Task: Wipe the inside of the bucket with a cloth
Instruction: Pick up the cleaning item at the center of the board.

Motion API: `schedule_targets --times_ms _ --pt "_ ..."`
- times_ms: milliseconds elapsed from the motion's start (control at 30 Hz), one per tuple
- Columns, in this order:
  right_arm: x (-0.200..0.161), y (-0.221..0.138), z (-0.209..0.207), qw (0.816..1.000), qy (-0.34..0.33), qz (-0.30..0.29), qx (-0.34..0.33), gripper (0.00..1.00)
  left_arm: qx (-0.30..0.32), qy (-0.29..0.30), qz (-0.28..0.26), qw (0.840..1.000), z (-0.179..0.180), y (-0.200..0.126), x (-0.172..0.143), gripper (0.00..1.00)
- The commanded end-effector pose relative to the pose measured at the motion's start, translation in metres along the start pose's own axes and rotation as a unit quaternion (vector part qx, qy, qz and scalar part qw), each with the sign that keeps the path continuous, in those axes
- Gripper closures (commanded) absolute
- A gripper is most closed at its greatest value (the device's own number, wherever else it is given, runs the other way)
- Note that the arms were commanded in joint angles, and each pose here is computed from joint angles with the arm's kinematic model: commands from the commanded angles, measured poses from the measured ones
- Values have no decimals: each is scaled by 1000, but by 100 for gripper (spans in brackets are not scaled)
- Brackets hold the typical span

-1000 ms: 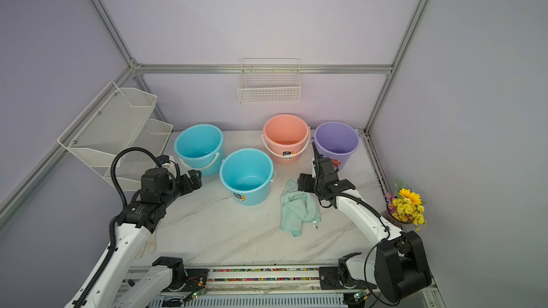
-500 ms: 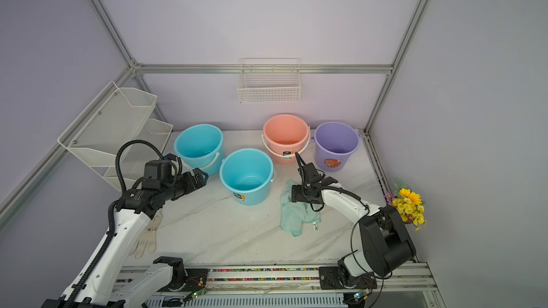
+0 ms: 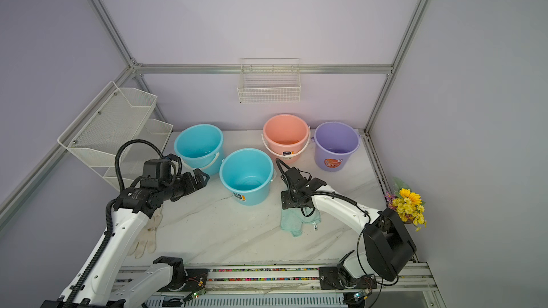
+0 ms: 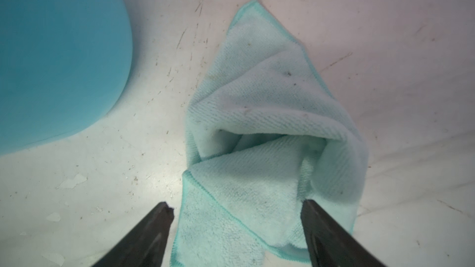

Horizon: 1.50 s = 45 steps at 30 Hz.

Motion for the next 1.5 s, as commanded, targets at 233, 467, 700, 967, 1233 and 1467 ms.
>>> schedule_targets --times_ms 233,467,700,967,1233,1467 --pt "-9 33 2 1000 -2 11 -26 30 -14 -6 -7 1000 -9 -7 8 0" --pt "-10 34 0 999 -5 8 -32 62 -15 -9 2 1000 -8 -3 5 1" --pt "-5 24 -2 999 -4 -6 -33 97 -18 -7 8 1000 -11 0 6 1" --pt "-8 14 16 999 -14 11 27 71 -17 -6 11 1000 -12 0 5 1" --pt "-21 36 16 999 -23 40 21 50 -19 -9 11 1000 -14 -1 4 1" --pt "-25 50 3 999 -18 39 -13 56 -20 -8 10 1000 -14 -1 4 1"
Point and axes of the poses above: each gripper's point midway between its finger pads, its own y axis out along the fingers, its own z axis along the line the jaws close on, x = y × z, the point moved 2 cm from there along -y, back along the fingers, and after that the axes turned 12 degrees about y, right-handed, at the moved point
